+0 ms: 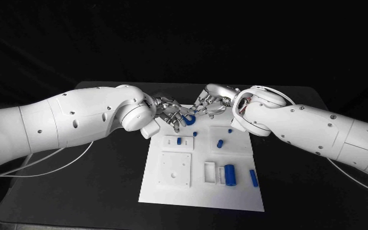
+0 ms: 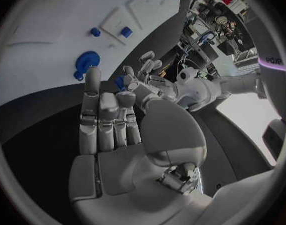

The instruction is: Assemble the parts on the task board

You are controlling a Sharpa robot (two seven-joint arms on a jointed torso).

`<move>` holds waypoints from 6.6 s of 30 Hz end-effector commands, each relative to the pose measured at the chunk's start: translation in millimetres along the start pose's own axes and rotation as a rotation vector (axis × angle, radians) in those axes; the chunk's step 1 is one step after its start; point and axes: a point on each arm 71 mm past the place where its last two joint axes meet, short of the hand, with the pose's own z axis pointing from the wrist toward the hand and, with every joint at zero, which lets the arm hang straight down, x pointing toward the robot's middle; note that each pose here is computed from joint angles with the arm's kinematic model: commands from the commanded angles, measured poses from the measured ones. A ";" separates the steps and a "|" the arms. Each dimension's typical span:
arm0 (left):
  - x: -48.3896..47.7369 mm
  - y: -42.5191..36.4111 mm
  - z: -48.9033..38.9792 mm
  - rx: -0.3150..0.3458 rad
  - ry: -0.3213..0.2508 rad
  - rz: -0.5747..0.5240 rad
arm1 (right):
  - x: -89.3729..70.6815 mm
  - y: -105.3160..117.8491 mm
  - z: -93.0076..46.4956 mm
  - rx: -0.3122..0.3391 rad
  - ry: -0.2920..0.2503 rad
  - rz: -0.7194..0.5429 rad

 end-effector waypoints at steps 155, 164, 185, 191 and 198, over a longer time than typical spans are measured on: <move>8.5 3.0 -5.9 0.389 0.101 0.133 | 10.8 -4.4 -7.7 -0.032 0.040 0.144; 9.4 3.8 -6.1 0.384 0.123 0.131 | 11.5 -3.9 -7.5 -0.033 0.043 0.149; 11.1 3.9 -6.5 0.387 0.173 0.080 | 12.2 -4.0 -7.6 -0.034 0.048 0.160; 11.4 4.0 -6.7 0.387 0.184 0.068 | 12.0 -4.2 -7.6 -0.033 0.045 0.164; 11.9 3.5 -6.5 0.389 0.188 0.054 | 12.5 -3.9 -7.4 -0.033 0.050 0.165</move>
